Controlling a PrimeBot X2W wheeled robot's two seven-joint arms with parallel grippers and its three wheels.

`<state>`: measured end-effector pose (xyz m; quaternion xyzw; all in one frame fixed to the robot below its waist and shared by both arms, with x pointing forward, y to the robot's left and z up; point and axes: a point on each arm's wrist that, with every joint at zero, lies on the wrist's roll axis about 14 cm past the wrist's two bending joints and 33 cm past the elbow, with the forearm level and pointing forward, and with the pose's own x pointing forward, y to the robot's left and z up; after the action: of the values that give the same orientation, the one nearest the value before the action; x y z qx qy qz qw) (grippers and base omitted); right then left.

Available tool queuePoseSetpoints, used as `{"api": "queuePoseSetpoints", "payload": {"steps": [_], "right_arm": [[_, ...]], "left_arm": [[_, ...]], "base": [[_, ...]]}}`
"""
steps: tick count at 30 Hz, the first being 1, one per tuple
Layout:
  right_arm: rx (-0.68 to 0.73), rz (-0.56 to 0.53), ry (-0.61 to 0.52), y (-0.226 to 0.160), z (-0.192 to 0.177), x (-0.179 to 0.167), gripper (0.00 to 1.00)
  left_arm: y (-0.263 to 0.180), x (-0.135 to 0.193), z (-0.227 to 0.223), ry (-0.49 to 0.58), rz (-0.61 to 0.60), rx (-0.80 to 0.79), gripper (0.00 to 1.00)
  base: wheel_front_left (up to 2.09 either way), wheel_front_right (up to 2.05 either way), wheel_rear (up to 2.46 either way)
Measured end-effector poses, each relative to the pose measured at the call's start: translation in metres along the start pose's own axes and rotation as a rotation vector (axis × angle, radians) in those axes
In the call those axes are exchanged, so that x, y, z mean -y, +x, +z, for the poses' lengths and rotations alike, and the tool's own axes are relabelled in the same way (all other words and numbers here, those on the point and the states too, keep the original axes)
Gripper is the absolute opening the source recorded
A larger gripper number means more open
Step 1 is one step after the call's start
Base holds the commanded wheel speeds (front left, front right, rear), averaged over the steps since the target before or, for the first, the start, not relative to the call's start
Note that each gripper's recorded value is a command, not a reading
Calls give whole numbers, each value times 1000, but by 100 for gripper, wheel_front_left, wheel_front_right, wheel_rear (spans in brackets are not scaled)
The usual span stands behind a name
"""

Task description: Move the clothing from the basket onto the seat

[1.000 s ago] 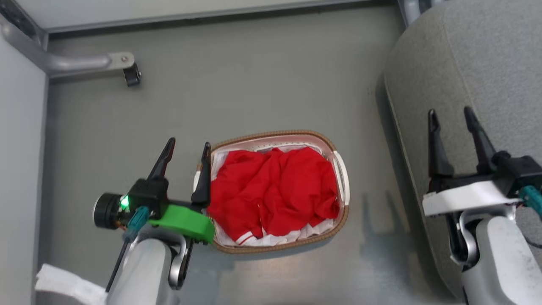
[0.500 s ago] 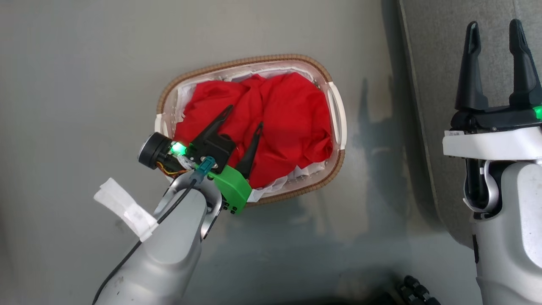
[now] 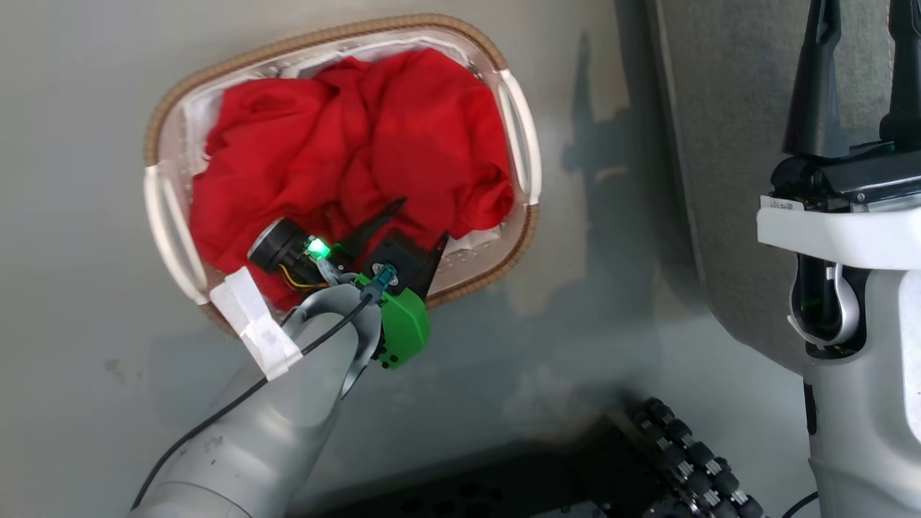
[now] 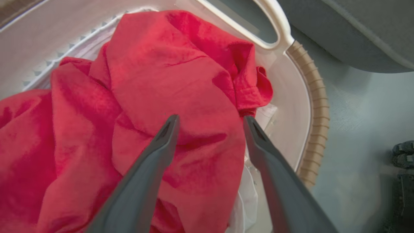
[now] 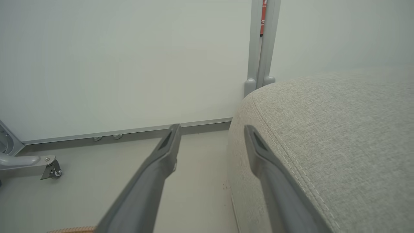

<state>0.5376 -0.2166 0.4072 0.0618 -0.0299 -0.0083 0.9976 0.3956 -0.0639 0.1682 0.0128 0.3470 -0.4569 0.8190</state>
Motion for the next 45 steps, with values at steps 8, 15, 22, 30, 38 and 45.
{"api": "queuePoseSetpoints", "payload": {"steps": [8, 15, 22, 30, 38, 45], "right_arm": [[-19, -26, -15, -5, -6, 14, 100], [-22, -40, -21, -5, -7, 20, 100], [-8, -42, -14, -5, 2, 19, 100], [-42, -33, -20, -13, 3, 11, 100], [-46, -18, -24, -34, 26, -2, 100], [-41, 11, -11, -61, 50, -18, 100]], "left_arm": [[22, -8, -36, 36, 9, -129, 100], [27, -17, -46, 22, 43, -171, 0], [21, -21, -23, 13, 67, -106, 0], [-2, -25, 23, 33, 123, 9, 0], [-53, -34, 90, 127, 191, 179, 0], [-113, -39, 159, 295, 246, 324, 0]], "base": [[0, 0, 0], [0, 0, 0], [0, 0, 0], [0, 0, 0], [0, 0, 0], [0, 0, 0]]}}
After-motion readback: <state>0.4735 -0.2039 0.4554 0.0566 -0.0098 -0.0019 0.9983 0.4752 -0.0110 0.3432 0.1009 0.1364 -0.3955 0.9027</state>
